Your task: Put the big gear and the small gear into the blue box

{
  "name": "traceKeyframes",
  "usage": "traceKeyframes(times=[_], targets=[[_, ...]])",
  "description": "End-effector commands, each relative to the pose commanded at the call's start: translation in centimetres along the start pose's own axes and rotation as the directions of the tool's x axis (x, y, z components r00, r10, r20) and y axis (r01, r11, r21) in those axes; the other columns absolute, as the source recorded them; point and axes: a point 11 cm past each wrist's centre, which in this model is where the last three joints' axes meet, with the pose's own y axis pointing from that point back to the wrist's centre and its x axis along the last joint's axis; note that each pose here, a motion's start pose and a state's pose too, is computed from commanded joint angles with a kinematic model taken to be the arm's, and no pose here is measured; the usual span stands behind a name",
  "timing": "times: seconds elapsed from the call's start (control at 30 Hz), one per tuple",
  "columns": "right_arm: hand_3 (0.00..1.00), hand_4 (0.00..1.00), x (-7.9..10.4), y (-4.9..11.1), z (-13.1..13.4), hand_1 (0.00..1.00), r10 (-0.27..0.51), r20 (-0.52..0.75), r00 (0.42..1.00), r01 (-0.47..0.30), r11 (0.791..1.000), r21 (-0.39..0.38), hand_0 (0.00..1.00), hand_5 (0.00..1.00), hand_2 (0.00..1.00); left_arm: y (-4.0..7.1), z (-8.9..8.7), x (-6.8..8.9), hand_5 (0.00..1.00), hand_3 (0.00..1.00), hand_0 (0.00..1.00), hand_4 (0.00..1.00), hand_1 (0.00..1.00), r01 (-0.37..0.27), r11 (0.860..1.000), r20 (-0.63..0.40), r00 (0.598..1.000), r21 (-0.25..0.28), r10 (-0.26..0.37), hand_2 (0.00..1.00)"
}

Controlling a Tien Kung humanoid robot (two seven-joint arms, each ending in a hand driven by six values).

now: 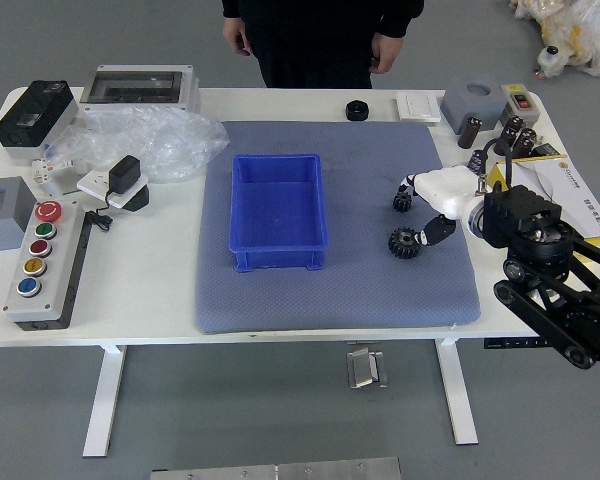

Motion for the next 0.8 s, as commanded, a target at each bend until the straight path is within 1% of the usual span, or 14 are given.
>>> traceKeyframes(times=[0.2,0.4,0.8], targets=[[0.842,0.844,-0.6,0.0,-0.6,0.664,-0.028,0.003,1.000,0.028,1.000,0.007,0.744,0.221,0.761,0.0,0.0,0.1,0.302,0.823,0.850,0.680,0.821,-0.003,1.000,0.002,1.000,-0.001,0.003,0.799],[0.842,0.844,-1.7,-0.2,-0.7,0.664,-0.046,0.012,0.999,0.046,0.999,0.009,0.744,0.221,0.760,0.0,0.1,0.2,0.302,0.823,0.850,0.680,0.821,-0.003,1.000,0.005,1.000,-0.001,0.003,0.799],[0.835,0.849,-2.8,-0.9,-0.1,0.659,-0.033,0.041,0.999,0.033,0.999,0.016,0.742,0.236,0.753,0.0,0.2,0.0,0.302,0.822,0.850,0.680,0.820,-0.001,1.000,0.007,1.000,-0.003,0.001,0.799]])
